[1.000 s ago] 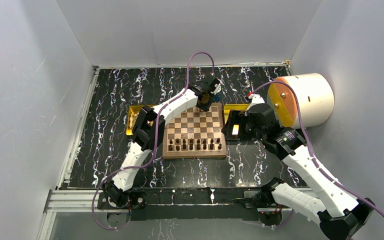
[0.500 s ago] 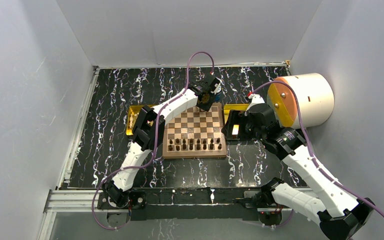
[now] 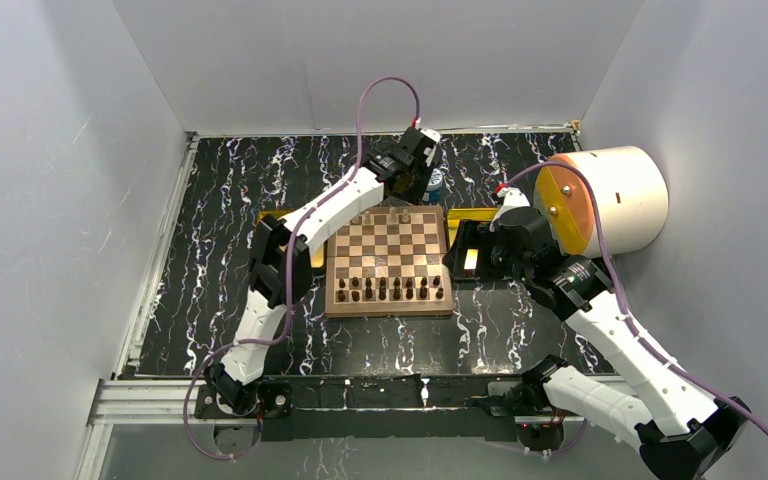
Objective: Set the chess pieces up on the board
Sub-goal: Place the chess piece on the chessboard, then pick up the chess piece from the storage box.
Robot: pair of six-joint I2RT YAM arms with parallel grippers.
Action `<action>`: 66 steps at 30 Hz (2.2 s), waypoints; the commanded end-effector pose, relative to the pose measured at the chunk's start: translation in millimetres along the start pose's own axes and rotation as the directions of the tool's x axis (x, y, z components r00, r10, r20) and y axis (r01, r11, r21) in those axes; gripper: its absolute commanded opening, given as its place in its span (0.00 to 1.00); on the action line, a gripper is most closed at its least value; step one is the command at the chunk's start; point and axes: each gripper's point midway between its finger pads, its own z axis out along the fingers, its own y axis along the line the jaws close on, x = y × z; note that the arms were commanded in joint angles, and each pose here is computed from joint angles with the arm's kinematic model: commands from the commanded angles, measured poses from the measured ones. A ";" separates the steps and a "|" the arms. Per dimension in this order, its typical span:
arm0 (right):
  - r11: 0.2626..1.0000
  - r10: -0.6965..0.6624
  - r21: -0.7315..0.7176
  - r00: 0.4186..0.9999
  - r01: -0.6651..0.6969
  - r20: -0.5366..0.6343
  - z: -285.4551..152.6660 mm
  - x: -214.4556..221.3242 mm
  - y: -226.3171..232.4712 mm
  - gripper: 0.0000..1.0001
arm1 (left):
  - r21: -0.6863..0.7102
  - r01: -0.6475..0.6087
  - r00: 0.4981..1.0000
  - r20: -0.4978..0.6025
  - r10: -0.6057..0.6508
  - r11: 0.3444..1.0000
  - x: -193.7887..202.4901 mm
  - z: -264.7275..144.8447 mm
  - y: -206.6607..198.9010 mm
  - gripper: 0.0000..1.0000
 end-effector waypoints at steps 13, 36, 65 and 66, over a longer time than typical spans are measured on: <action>0.999 -0.010 -0.052 0.999 0.012 0.044 -8.0 -12.9 12.2 0.99 | -0.156 0.280 0.960 0.068 -0.272 0.947 21.0 -117.1 100.5 0.33; 0.998 0.003 -0.060 1.000 -0.001 0.026 1.6 -7.7 13.4 0.99 | -0.314 0.429 0.880 -0.069 -0.471 0.847 145.2 -84.8 218.6 0.33; 0.998 0.002 -0.055 0.998 0.002 0.069 -2.5 -16.9 13.2 0.99 | -0.373 0.350 0.891 -0.153 -0.428 0.859 163.0 -23.9 231.0 0.24; 0.998 0.004 -0.057 0.997 0.000 0.071 -2.8 -17.0 13.3 0.99 | -0.374 0.348 0.890 -0.155 -0.428 0.860 163.2 -23.2 230.9 0.23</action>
